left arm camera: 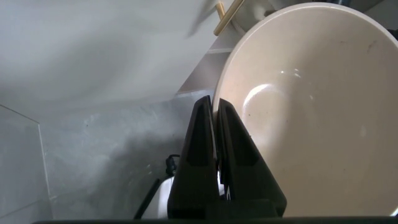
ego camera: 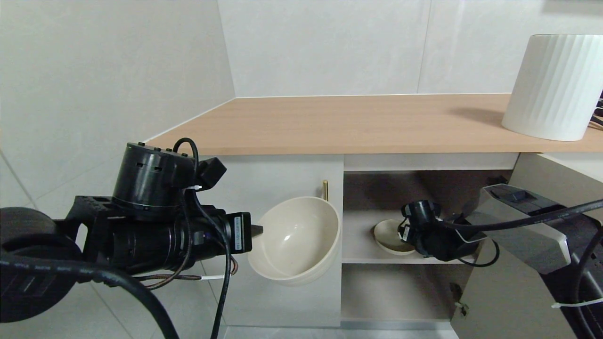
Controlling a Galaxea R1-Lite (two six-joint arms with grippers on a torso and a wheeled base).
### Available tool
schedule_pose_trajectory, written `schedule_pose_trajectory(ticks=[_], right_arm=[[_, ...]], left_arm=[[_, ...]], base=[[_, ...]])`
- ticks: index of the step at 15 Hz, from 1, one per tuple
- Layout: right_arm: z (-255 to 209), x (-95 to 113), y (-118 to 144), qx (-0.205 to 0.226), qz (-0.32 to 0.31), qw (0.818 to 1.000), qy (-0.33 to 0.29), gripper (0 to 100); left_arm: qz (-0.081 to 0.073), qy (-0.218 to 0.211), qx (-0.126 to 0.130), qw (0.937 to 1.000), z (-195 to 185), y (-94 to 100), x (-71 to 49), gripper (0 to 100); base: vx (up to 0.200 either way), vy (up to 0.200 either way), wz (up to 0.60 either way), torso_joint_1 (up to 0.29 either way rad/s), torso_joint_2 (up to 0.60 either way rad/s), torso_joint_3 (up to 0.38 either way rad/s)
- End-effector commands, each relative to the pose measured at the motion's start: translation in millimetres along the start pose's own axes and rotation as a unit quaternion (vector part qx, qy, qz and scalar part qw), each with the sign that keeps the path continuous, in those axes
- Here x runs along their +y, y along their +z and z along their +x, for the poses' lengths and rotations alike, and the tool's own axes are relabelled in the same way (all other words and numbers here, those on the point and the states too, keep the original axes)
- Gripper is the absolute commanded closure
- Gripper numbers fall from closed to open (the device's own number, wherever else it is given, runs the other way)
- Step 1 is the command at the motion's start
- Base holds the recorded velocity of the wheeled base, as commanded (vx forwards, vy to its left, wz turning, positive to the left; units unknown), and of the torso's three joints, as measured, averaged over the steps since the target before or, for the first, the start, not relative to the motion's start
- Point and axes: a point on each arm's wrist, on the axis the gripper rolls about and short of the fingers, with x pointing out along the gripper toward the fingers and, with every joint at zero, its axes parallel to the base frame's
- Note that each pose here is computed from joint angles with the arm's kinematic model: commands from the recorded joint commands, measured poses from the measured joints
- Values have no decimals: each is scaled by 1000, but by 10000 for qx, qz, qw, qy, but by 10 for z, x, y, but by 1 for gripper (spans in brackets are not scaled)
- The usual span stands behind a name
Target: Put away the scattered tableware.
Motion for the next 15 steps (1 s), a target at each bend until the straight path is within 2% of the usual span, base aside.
schedule_pose_trajectory(ticks=[1,3,5,6,8,10,11,14,15], right_arm=[[-108,19,63,-42,30,10000,63,0],[-492,8,187,-23,23,9996,264,0],[-1124,-14,351,123,-75,9950,984,0],[-1437,-20,437,227,-153,9886,1482,0],[-2121,-92,603,560,-487,9733,2174,0],[-2570,-148,667,788,-714,9610,2554,0],[-2932,-199,683,1034,-932,9434,3010,0],[-3205,-172,533,1369,-1335,9242,3305,0],[-3257,-135,458,1451,-1503,9179,3375,0]], left_arm=[[-7,21,61,10000,40,-13,9,100],[-1,172,235,9996,180,-57,40,100],[110,460,372,9982,342,-128,34,100],[249,577,464,9969,412,-172,29,100],[639,850,689,9919,567,-312,-14,100],[853,1009,854,9875,681,-422,-48,100],[1069,1146,955,9830,766,-519,-100,100],[1380,1064,1045,9791,785,-674,-288,100],[1404,1032,1054,9791,782,-689,-312,100]], base=[[0,0,0,0,0,0],[0,0,0,0,0,0],[0,0,0,0,0,0],[0,0,0,0,0,0],[0,0,0,0,0,0],[0,0,0,0,0,0],[0,0,0,0,0,0],[0,0,0,0,0,0],[0,0,0,0,0,0]])
